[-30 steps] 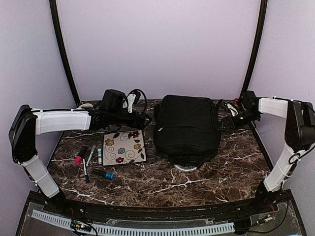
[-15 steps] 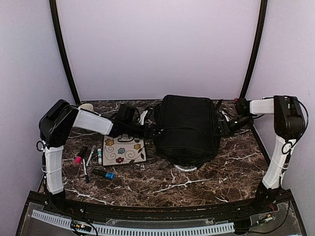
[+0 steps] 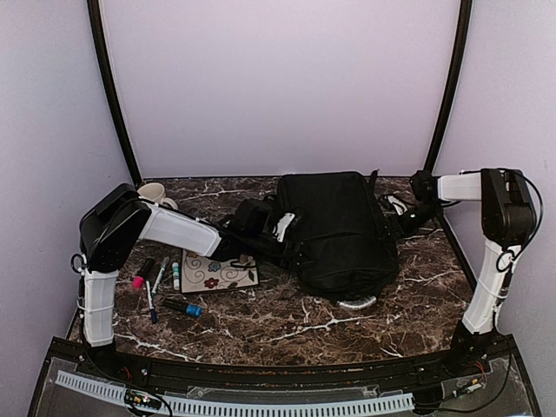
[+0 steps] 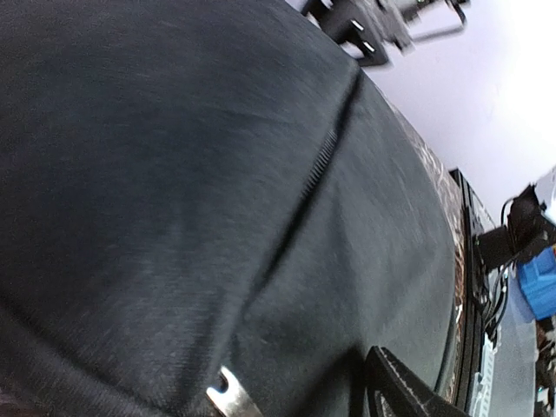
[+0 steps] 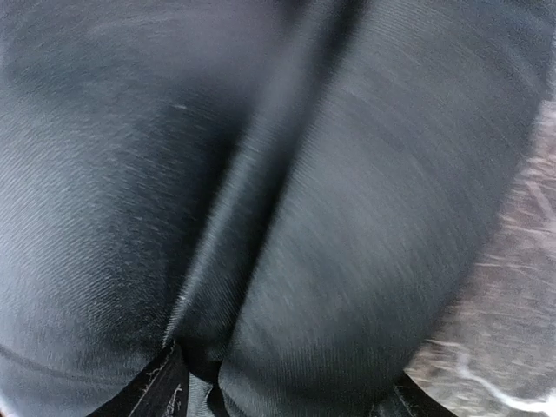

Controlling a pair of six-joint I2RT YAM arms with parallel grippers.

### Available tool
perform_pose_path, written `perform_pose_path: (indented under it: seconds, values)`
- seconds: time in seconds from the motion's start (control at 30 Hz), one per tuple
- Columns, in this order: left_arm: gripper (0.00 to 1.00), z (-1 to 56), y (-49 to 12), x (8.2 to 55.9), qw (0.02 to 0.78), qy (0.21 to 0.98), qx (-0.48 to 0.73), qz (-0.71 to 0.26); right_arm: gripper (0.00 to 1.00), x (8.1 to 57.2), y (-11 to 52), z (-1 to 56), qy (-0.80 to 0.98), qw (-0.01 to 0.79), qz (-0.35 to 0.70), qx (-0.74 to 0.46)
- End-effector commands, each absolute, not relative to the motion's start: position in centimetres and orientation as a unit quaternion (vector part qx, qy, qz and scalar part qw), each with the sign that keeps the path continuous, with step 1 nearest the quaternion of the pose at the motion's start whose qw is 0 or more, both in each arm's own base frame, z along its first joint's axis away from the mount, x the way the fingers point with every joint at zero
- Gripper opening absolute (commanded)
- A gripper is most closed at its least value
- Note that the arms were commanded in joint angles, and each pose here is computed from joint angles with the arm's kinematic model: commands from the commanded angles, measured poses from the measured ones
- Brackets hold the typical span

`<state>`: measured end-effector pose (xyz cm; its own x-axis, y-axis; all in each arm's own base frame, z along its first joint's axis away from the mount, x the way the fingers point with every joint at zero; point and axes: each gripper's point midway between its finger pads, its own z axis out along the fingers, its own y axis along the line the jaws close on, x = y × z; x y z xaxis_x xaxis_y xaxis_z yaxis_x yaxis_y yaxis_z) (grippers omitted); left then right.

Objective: Pack the student bag
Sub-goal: Rotate the student bag at the center of the board.

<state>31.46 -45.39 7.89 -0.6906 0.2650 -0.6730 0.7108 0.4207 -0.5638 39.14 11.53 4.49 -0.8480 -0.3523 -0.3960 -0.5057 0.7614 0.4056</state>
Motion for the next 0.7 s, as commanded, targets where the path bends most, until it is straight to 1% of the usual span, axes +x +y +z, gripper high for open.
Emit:
perform_pose_path:
  seconds: [0.0, 0.1, 0.27, 0.37, 0.47, 0.53, 0.57, 0.67]
  values:
    - [0.7, 7.9, -49.1, 25.9, 0.233, 0.772, 0.381, -0.452, 0.66, 40.6, 10.2, 4.4, 0.939, 0.173, 0.186, -0.234]
    - [0.69, 7.8, -49.0, 25.6, 0.235, 0.777, 0.386, -0.439, 0.69, 40.9, 9.2, 5.0, 0.941, 0.187, 0.157, -0.235]
    - [0.72, 8.3, -45.9, 24.4, 0.248, 0.785, 0.403, -0.399, 0.72, 40.7, 8.6, 6.9, 0.938, 0.211, 0.144, -0.236]
    - [0.73, 8.8, -43.2, 23.6, 0.266, 0.784, 0.434, -0.356, 0.73, 40.5, 8.6, 8.0, 0.933, 0.225, 0.142, -0.241]
    - [0.74, 7.7, -40.6, 23.5, 0.279, 0.79, 0.457, -0.298, 0.74, 40.4, 8.5, 8.8, 0.93, 0.234, 0.135, -0.248]
    - [0.74, 7.2, -39.8, 23.6, 0.279, 0.79, 0.471, -0.275, 0.75, 40.2, 8.6, 9.5, 0.925, 0.246, 0.134, -0.256]
    - [0.73, 7.0, -39.7, 23.7, 0.281, 0.789, 0.476, -0.269, 0.75, 40.1, 8.8, 9.7, 0.923, 0.25, 0.134, -0.261]
    - [0.63, 6.5, -40.3, 24.7, 0.296, 0.781, 0.479, -0.268, 0.74, 39.6, 9.9, 10.7, 0.91, 0.264, 0.138, -0.288]
